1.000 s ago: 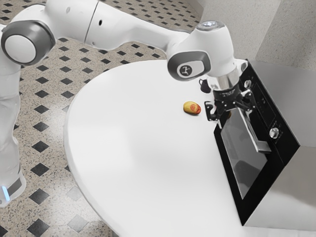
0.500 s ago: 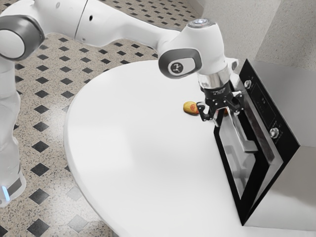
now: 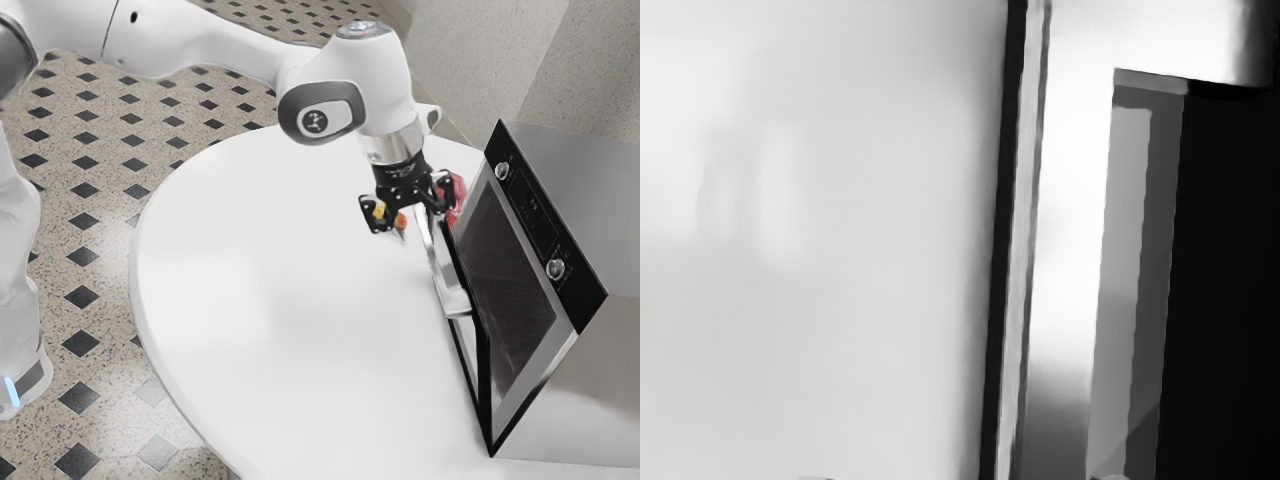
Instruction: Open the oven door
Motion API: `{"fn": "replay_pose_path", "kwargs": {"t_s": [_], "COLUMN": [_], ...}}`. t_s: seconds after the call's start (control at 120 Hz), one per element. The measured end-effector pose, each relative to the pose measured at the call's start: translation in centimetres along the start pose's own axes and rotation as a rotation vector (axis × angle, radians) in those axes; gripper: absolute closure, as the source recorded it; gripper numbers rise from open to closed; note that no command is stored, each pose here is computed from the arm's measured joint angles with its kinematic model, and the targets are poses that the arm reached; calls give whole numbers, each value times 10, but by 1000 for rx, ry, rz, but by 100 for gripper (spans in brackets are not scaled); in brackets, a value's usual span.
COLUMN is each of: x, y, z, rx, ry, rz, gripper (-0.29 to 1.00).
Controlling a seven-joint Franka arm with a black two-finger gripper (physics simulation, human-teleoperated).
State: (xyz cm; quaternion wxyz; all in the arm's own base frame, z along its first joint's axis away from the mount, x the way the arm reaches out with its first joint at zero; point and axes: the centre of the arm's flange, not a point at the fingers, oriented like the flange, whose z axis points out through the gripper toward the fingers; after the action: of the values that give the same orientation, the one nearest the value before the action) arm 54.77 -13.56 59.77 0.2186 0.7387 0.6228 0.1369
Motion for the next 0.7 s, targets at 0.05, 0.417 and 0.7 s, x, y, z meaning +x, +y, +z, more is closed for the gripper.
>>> {"fn": "replay_pose_path", "kwargs": {"t_s": [0.05,0.417,0.7], "x": [3,-42,99], "y": [-5,19,-3], "z": [-4,-132,-175], "rx": [0,-148,219], "ry": [2,-1,130], "rz": [-8,9,-507], "gripper": [37,11,2]}}
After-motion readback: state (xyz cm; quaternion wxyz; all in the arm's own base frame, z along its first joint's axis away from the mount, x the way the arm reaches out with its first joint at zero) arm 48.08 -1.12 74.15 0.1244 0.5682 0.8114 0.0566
